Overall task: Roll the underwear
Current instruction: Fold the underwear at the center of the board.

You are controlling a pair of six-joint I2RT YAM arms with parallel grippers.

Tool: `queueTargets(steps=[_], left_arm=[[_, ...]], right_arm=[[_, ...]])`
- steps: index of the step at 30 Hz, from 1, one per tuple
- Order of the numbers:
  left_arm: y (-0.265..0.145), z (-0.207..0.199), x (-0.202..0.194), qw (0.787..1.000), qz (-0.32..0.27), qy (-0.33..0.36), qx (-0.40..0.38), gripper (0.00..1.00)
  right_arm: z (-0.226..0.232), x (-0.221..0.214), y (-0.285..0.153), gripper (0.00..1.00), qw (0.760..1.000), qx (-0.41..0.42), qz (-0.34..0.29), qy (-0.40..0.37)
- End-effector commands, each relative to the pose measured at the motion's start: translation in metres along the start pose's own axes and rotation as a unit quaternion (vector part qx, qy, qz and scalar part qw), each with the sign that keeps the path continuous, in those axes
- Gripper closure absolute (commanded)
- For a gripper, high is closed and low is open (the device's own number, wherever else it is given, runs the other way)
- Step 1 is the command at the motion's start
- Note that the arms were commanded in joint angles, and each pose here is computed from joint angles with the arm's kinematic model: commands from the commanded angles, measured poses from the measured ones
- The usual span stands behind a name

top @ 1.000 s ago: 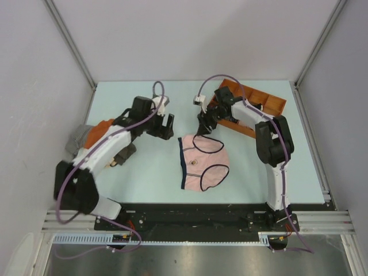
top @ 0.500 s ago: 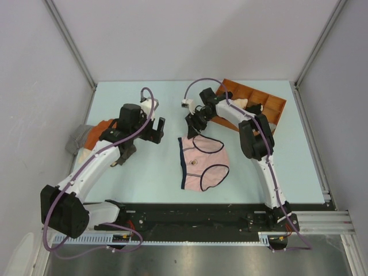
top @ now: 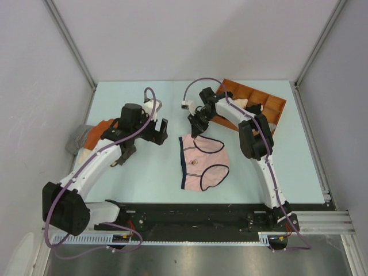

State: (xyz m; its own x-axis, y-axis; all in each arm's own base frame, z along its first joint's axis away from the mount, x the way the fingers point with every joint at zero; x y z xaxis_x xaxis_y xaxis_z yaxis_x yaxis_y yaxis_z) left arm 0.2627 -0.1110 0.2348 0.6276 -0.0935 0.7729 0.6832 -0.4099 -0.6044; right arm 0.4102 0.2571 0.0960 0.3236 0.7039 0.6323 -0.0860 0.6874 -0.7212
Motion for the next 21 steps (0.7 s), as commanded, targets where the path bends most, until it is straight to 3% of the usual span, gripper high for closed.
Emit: queueTargets(steps=[1, 3, 4, 8, 13, 16, 21], left_arm=[[0.029, -0.012, -0.003, 0.995, 0.016, -0.021, -0.096, 0.0], [0.046, -0.014, 0.002, 0.991, 0.031, -0.039, -0.125, 0.0], [0.065, -0.015, -0.005, 0.985, 0.072, -0.066, -0.145, 0.02], [0.116, -0.012, -0.004, 0.972, 0.134, -0.108, -0.157, 0.13], [0.152, -0.006, -0.007, 0.968, 0.143, -0.127, -0.161, 0.19], [0.166, -0.005, -0.018, 0.962, 0.158, -0.14, -0.172, 0.29], [0.179, -0.003, -0.027, 0.96, 0.159, -0.15, -0.173, 0.37]], right_arm=[[0.006, 0.023, -0.021, 0.89, 0.999, 0.006, -0.028, -0.047], [0.006, 0.024, -0.023, 0.89, 0.998, 0.007, -0.031, -0.052], [0.006, 0.023, -0.023, 0.9, 0.998, 0.008, -0.03, -0.054], [0.007, 0.021, -0.019, 0.94, 0.998, 0.016, -0.032, -0.053], [0.005, 0.02, -0.021, 0.94, 0.998, 0.013, -0.044, -0.051], [0.004, 0.021, -0.025, 0.94, 0.997, 0.015, -0.053, -0.05], [0.005, 0.02, -0.026, 0.94, 0.997, 0.016, -0.058, -0.048]])
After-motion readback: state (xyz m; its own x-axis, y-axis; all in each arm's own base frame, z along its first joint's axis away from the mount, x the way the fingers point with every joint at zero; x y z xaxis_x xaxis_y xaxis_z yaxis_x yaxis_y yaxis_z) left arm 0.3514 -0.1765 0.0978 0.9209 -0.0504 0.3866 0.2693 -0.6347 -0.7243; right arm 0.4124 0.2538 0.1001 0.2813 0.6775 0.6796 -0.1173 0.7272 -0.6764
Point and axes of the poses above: each gripper's point midway between its finger pads, its own y axis out along the fingers, its own z axis along the line the jaws close on, x = y × z, the point moved 9 cm from there along -y, back along the fingers, and after that the axes turned 11 degrees about -y, right-handed, at the moved point
